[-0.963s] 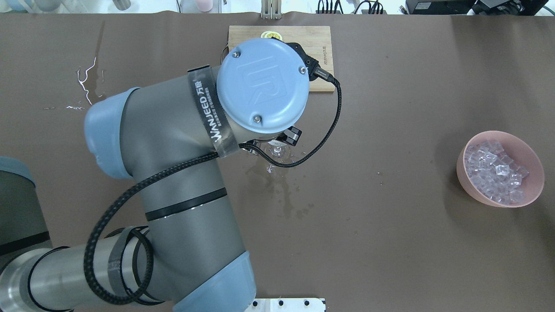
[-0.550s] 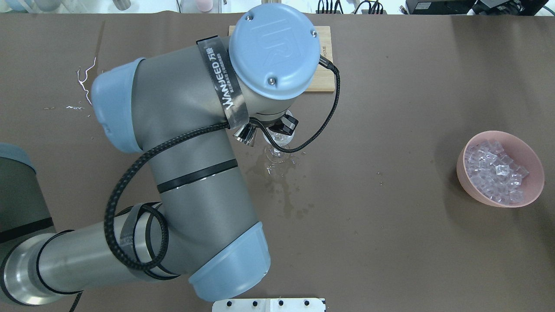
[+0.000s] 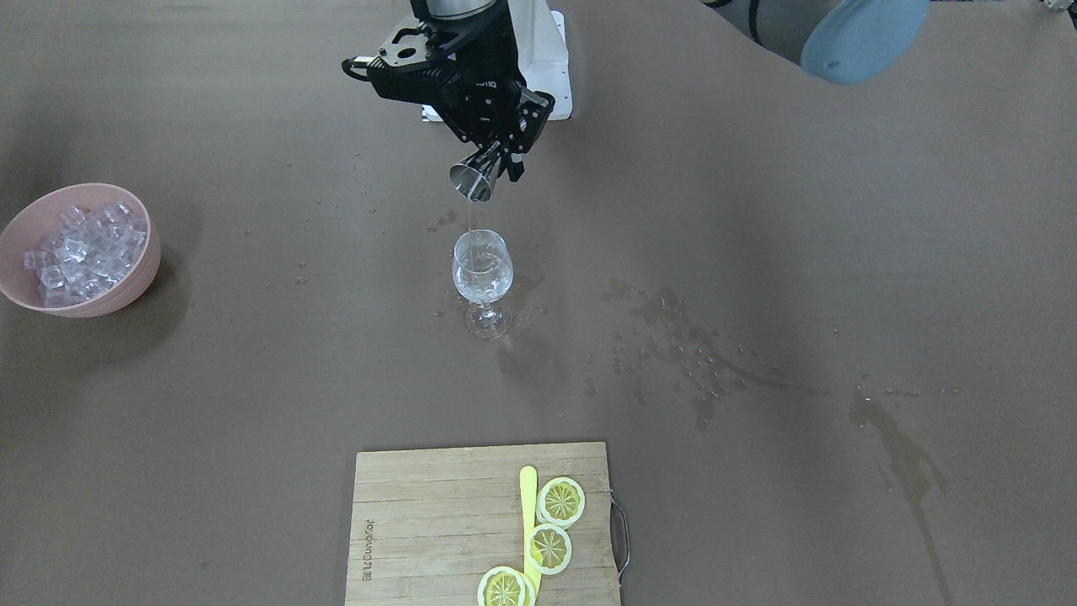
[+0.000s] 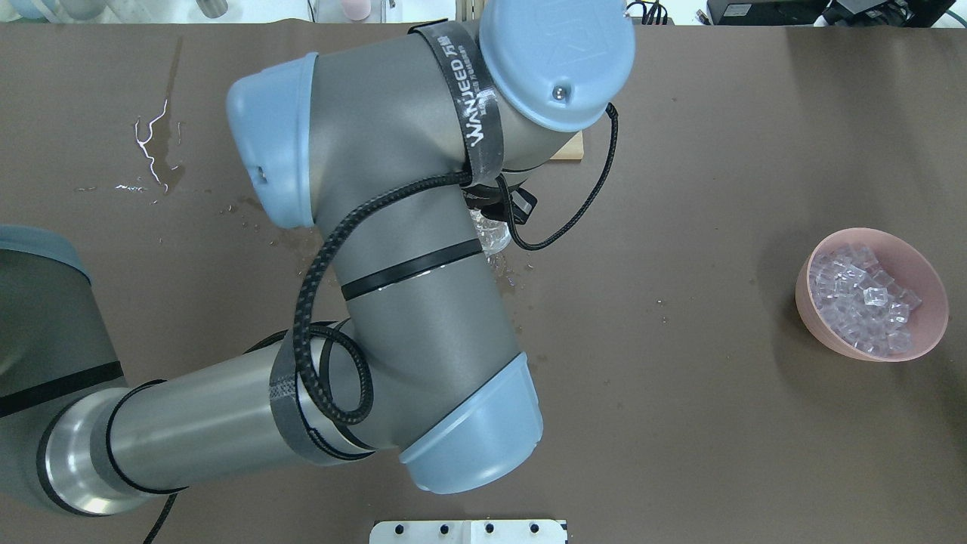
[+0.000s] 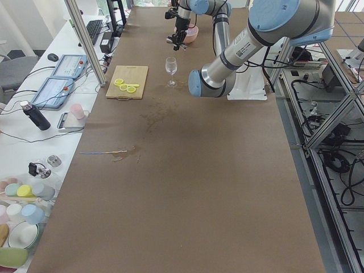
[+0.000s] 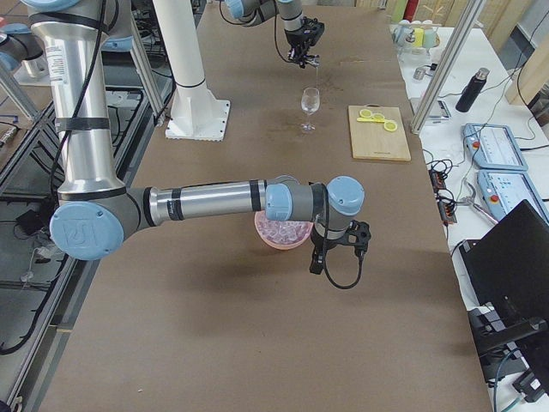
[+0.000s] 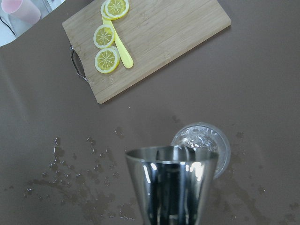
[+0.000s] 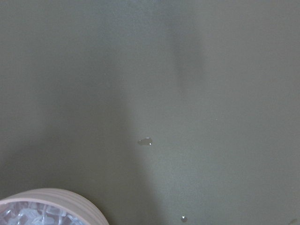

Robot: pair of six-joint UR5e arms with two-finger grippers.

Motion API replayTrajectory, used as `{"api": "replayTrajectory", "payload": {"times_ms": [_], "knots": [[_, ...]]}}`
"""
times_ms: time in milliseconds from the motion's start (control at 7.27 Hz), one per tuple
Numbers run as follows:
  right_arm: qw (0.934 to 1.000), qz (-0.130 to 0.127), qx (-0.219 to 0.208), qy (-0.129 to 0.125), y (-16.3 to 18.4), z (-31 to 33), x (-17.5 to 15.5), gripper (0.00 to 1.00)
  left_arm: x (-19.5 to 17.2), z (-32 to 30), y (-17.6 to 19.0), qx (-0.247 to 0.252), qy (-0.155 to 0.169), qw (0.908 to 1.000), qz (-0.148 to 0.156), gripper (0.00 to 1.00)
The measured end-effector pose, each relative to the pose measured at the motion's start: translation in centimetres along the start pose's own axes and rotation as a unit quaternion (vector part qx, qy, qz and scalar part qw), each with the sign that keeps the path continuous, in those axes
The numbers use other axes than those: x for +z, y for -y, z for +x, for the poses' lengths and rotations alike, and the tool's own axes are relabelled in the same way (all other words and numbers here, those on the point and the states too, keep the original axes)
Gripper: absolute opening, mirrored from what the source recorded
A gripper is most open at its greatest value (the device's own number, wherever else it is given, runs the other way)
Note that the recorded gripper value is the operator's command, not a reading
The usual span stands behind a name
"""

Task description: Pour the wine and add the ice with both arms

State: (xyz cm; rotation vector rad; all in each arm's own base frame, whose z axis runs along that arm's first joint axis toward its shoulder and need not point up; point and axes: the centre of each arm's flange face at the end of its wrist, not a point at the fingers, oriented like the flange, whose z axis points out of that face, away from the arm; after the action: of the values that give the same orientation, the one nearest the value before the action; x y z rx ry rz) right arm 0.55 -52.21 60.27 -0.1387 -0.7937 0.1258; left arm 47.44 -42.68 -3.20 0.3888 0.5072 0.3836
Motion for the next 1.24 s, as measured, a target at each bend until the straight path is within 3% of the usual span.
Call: {"api": "replayTrajectory", "payload": {"times_ms": [688,963,1239], "knots": [[1.0,0.0,-0.001,0.005,0.0,-0.2,-0.1,1.0,0.6,-0.4,-0.5,-0.001,0.002,1.0,-0.002,0.0],[0.9999,0.001,-0.004,0.014,-0.1,-0.7,-0.4,1.0,0.6,-2.7,-2.4,-0.023,-0.026,0.9985,0.042,0.0],[0.9999,0.002,-0.006,0.016,-0.2,-0.8,-0.5,1.0,0.5,-5.8,-3.3,-0.065,-0.059,0.9914,0.097,0.0]]}}
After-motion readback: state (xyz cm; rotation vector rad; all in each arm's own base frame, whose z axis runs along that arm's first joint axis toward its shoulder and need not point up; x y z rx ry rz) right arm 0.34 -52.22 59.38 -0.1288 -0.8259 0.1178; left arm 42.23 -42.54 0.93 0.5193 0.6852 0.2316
